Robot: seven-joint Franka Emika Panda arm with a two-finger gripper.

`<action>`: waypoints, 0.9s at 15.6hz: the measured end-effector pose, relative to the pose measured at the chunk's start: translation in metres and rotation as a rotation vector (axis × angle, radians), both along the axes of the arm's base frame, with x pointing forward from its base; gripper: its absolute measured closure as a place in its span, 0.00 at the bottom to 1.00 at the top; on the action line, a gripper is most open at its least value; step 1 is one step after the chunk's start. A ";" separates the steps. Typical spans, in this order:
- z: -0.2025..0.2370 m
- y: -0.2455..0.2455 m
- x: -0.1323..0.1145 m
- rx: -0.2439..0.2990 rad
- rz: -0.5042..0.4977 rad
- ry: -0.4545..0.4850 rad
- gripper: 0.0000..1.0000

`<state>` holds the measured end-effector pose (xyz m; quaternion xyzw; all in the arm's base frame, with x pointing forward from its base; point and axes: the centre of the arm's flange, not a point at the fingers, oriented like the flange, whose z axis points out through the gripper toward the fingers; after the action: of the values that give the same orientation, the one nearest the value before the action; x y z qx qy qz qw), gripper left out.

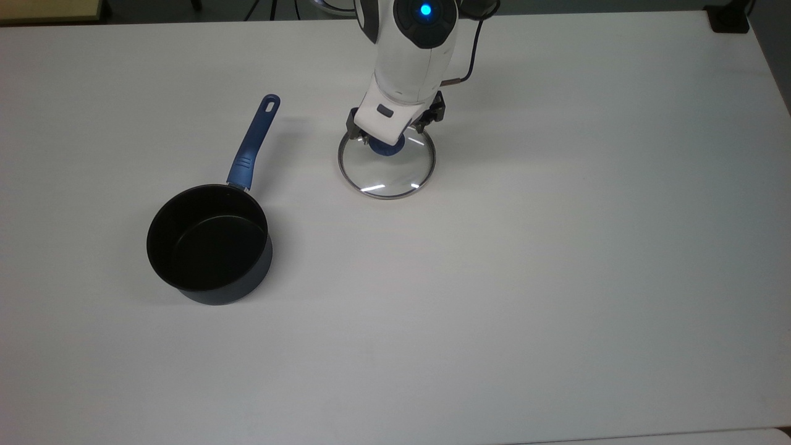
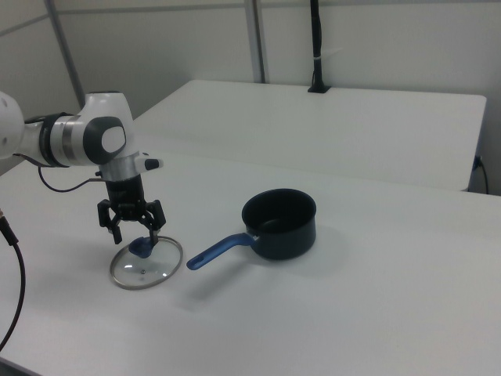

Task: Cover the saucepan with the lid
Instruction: 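Move the gripper over the glass lid and lower onto its blue knob, then close the gripper on the blue knob and lift the glass lid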

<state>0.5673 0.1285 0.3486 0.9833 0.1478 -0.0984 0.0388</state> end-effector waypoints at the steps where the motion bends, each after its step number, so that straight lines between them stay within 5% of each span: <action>1: -0.003 0.000 0.001 0.002 0.001 -0.006 0.00; 11: -0.015 0.000 0.004 -0.005 0.011 -0.029 0.14; 14: -0.015 0.000 0.004 -0.007 0.012 -0.030 0.34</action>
<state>0.5709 0.1285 0.3339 0.9837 0.1527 -0.0840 0.0449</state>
